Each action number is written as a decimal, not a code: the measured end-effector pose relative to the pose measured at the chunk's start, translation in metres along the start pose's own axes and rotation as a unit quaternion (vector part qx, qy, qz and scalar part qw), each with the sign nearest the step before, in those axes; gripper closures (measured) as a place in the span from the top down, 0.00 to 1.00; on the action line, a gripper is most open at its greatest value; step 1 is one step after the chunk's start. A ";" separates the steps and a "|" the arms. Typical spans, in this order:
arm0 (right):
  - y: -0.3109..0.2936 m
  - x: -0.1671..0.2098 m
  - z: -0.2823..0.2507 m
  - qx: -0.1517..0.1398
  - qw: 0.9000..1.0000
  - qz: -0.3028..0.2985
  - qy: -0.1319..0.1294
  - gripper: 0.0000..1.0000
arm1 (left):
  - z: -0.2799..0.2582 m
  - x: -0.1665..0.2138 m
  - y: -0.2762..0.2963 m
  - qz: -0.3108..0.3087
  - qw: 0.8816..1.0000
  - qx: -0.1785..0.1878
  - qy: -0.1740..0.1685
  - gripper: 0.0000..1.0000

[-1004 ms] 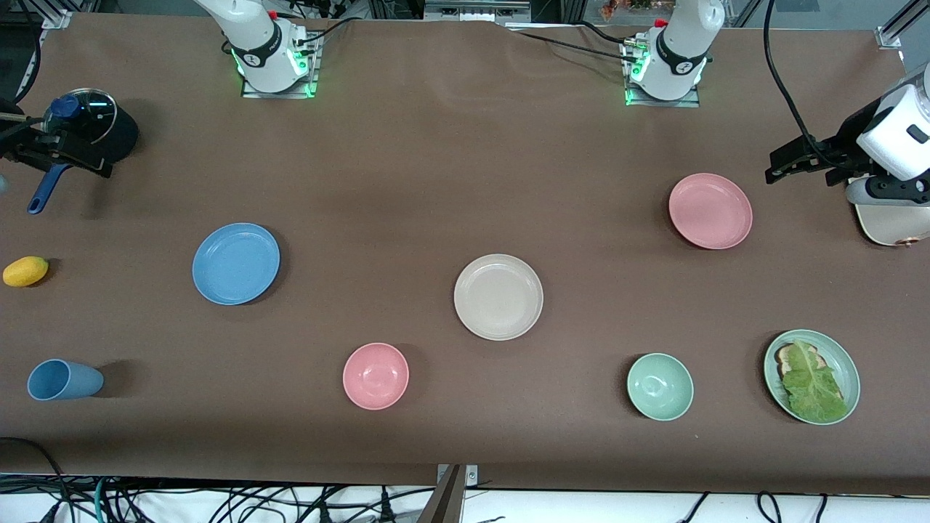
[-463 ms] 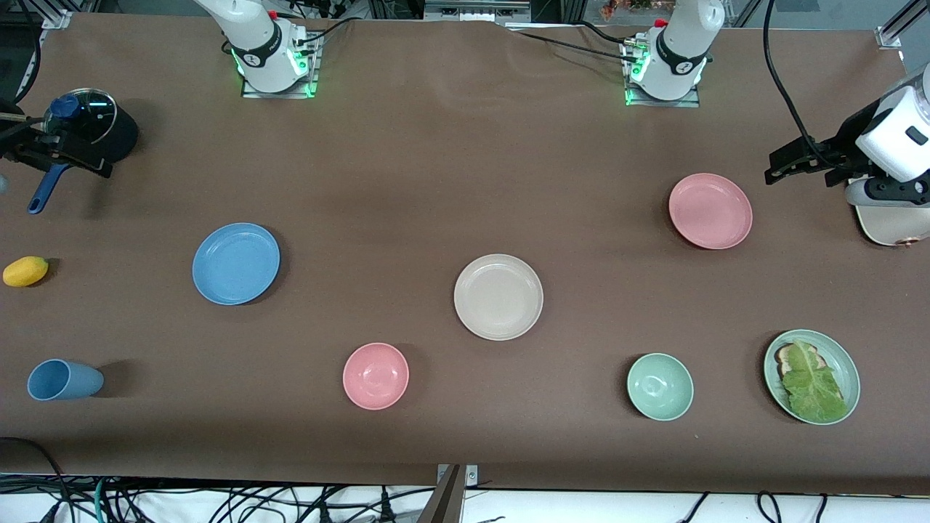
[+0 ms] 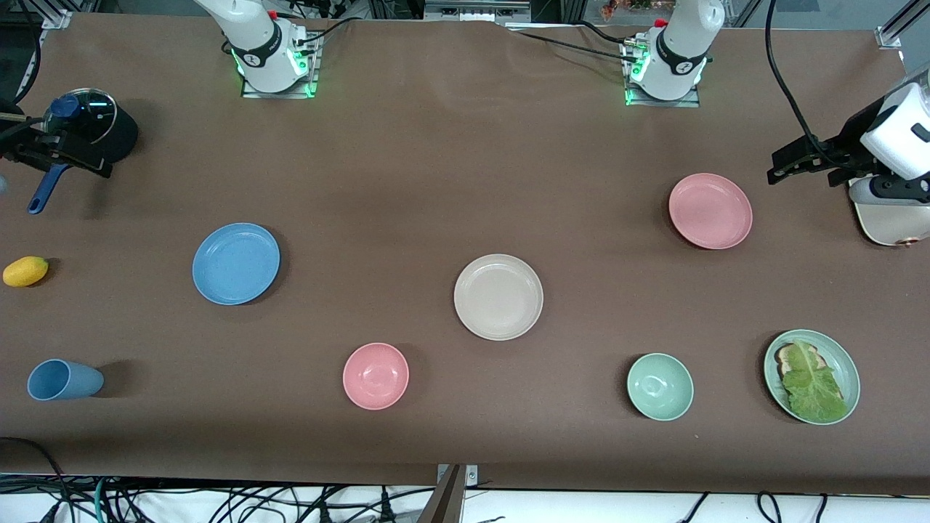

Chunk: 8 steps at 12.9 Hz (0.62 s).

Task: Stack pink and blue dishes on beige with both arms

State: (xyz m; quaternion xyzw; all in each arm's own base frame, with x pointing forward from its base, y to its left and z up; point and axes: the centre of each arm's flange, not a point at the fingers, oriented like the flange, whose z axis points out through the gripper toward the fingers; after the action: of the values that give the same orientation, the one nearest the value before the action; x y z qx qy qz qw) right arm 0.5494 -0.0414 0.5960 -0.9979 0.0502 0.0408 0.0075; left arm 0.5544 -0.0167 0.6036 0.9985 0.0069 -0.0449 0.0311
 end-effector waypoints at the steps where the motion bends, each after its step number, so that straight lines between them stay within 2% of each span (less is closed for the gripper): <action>1: 0.000 0.000 0.000 0.000 1.000 0.000 0.000 1.00 | 0.000 0.000 0.001 0.001 1.000 0.000 0.000 1.00; 4: 0.000 0.000 0.000 0.000 1.000 0.000 0.000 1.00 | 0.016 0.010 0.002 0.001 1.000 0.001 -0.015 1.00; 8: 0.000 0.000 0.000 0.000 1.000 0.000 0.000 1.00 | 0.081 0.043 -0.002 -0.003 0.997 0.002 -0.073 1.00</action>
State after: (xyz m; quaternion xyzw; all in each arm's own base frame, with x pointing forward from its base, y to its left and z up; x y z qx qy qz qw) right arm 0.5494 -0.0414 0.5961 -0.9979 0.0502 0.0406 0.0075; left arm 0.5901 -0.0190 0.5186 0.9926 0.0077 -0.1173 0.0294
